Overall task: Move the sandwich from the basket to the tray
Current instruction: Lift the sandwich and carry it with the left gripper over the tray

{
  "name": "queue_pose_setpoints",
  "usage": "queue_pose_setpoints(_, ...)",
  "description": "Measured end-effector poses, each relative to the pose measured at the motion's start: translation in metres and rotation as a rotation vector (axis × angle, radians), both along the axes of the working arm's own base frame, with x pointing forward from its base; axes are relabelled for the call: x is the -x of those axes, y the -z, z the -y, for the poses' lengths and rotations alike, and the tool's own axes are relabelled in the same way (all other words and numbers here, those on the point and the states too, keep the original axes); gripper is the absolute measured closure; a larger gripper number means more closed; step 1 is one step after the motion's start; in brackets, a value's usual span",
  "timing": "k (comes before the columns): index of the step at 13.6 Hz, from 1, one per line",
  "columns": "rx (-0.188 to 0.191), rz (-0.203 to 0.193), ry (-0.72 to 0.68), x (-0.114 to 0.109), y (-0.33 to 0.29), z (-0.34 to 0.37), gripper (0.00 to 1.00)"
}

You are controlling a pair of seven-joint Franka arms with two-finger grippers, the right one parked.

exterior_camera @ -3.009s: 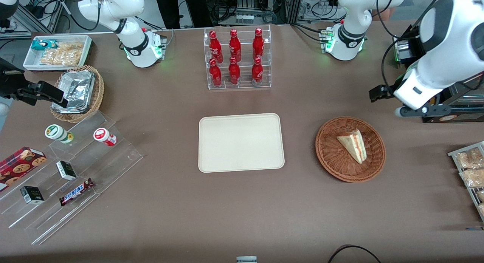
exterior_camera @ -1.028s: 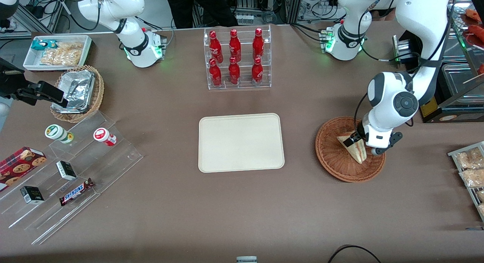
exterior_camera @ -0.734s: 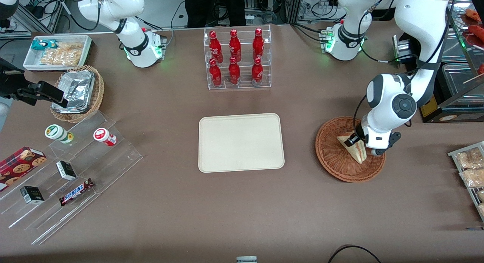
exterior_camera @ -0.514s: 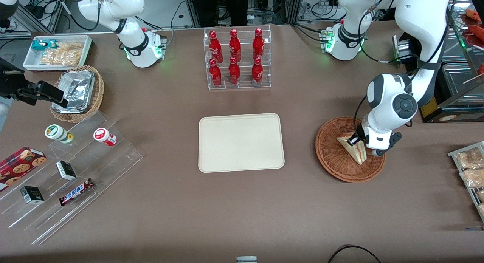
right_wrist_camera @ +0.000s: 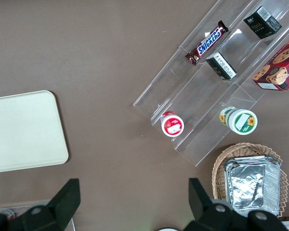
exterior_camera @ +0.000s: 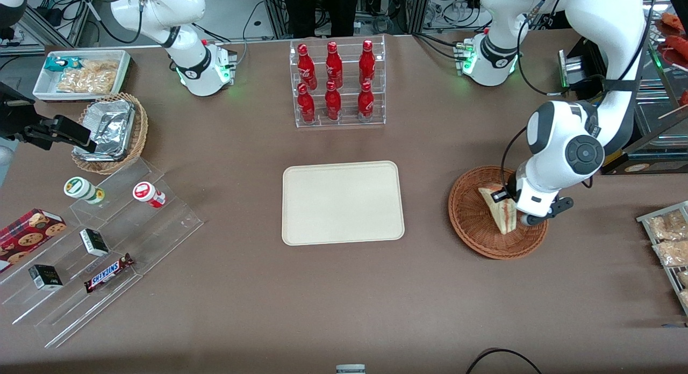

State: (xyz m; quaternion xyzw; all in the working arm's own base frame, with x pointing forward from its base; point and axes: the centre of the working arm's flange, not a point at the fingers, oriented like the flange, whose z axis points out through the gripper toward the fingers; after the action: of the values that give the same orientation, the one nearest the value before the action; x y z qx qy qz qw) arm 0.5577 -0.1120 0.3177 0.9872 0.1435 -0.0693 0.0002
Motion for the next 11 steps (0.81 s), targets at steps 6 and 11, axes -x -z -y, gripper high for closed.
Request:
queue_pose_setpoints(6,0.011,0.004,0.185,0.012,-0.011,0.134,0.85)
queue_pose_setpoints(11,0.007,0.008,0.139,0.021,0.008,0.242,0.85)
